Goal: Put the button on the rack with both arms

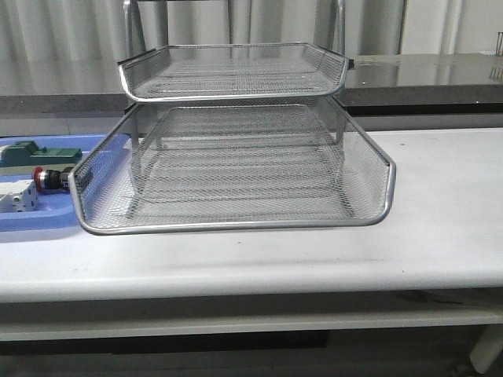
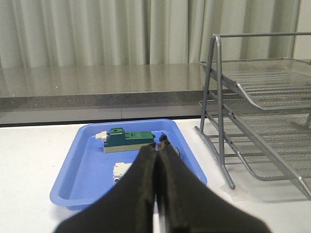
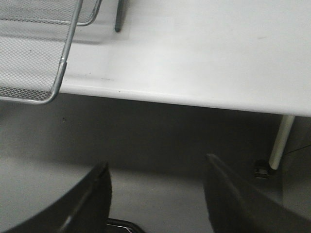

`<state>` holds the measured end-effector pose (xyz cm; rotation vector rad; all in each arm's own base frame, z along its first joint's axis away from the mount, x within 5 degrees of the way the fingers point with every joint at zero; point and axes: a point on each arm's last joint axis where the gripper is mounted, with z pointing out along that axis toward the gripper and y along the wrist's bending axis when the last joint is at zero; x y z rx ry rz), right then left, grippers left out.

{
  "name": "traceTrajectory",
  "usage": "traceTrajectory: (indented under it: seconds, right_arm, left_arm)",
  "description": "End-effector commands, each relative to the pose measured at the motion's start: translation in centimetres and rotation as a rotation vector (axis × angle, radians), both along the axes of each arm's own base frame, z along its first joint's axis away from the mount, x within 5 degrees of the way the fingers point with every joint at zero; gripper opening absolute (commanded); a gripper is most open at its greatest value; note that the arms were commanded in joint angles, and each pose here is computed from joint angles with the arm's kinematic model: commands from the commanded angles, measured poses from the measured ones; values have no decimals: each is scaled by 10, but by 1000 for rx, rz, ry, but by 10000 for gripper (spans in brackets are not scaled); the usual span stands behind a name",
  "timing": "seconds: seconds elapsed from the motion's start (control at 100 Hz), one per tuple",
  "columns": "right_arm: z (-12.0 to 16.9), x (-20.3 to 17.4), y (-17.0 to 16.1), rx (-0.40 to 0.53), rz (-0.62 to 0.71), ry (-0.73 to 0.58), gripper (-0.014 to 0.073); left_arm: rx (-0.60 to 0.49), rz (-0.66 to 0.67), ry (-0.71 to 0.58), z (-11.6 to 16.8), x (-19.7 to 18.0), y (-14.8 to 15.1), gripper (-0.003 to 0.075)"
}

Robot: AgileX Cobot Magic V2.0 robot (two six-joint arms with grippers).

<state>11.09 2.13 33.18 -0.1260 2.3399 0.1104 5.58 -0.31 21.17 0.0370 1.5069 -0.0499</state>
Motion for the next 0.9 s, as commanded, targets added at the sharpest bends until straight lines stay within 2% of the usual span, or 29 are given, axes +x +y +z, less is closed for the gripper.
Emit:
traceTrajectory:
  seconds: [0.0,0.42,0.51,0.75,0.78,0.89]
  right_arm:
    - [18,-12,-7,-12,-33,-107,435]
    - [28,-65,-21,7,-49,-237,423]
    - [28,-68,-22,6,-51,-244,336]
    - [26,-69,-22,2,-53,-220,-52]
    - [26,-69,-22,2,-53,-220,-73]
    - [26,-69,-22,3,-53,-221,-68]
  left_arm:
    - [-17,-8,-63,-9,-1,0,-21]
    - [-17,-8,-63,-9,-1,0,-21]
    - [-17,-8,-63,-9,-1,0,-21]
    - [-17,-8,-63,-9,-1,0,-21]
    - [-17,-8,-63,-9,-1,0,-21]
    - [-17,-8,-63,-9,-1,0,-21]
